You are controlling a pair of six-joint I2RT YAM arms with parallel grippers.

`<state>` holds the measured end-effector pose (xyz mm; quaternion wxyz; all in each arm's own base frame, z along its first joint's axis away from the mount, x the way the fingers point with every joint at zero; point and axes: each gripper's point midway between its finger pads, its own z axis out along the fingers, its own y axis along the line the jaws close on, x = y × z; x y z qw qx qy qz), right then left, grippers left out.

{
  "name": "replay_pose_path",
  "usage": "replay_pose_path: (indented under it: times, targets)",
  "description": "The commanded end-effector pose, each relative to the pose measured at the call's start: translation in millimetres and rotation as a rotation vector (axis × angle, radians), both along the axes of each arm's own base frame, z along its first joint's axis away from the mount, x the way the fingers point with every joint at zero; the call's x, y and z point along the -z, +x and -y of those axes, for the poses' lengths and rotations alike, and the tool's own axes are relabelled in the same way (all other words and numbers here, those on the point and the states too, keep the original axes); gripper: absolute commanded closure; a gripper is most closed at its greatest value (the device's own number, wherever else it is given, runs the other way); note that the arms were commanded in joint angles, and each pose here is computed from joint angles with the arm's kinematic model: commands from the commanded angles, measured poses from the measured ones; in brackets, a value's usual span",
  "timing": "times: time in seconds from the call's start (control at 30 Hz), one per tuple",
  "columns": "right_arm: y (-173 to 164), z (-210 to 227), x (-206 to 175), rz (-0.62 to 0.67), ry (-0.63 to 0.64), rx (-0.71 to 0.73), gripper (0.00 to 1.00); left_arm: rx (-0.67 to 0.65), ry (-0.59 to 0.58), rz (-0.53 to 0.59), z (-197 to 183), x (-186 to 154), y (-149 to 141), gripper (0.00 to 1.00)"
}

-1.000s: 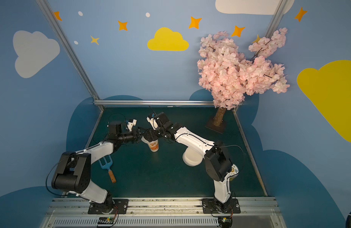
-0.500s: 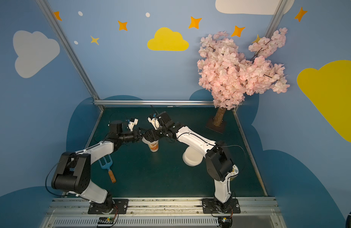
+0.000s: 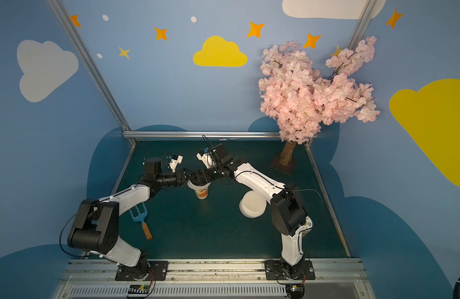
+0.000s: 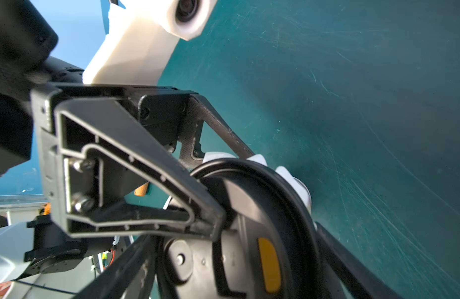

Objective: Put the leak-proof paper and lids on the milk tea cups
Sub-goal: Secure the cup lid on the cup.

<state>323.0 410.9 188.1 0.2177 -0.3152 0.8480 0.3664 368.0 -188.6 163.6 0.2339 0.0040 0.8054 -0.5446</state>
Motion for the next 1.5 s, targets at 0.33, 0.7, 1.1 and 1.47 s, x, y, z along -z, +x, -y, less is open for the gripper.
replay_pose_path:
  times: [0.33,0.7,1.1,1.47]
  targets:
    - [21,22,-14,-0.113,0.14,0.1,0.12,-0.033,0.075,-0.282,-13,73,-28,0.31]
    - [4,26,3,-0.086,0.213,0.094,0.12,-0.033,0.091,-0.291,-13,77,-27,0.31]
    - [-22,24,-21,-0.014,0.325,-0.025,0.12,-0.034,0.107,-0.299,-14,80,-27,0.31]
    - [-24,15,11,-0.057,0.291,-0.051,0.12,-0.034,0.111,-0.301,-14,81,-27,0.31]
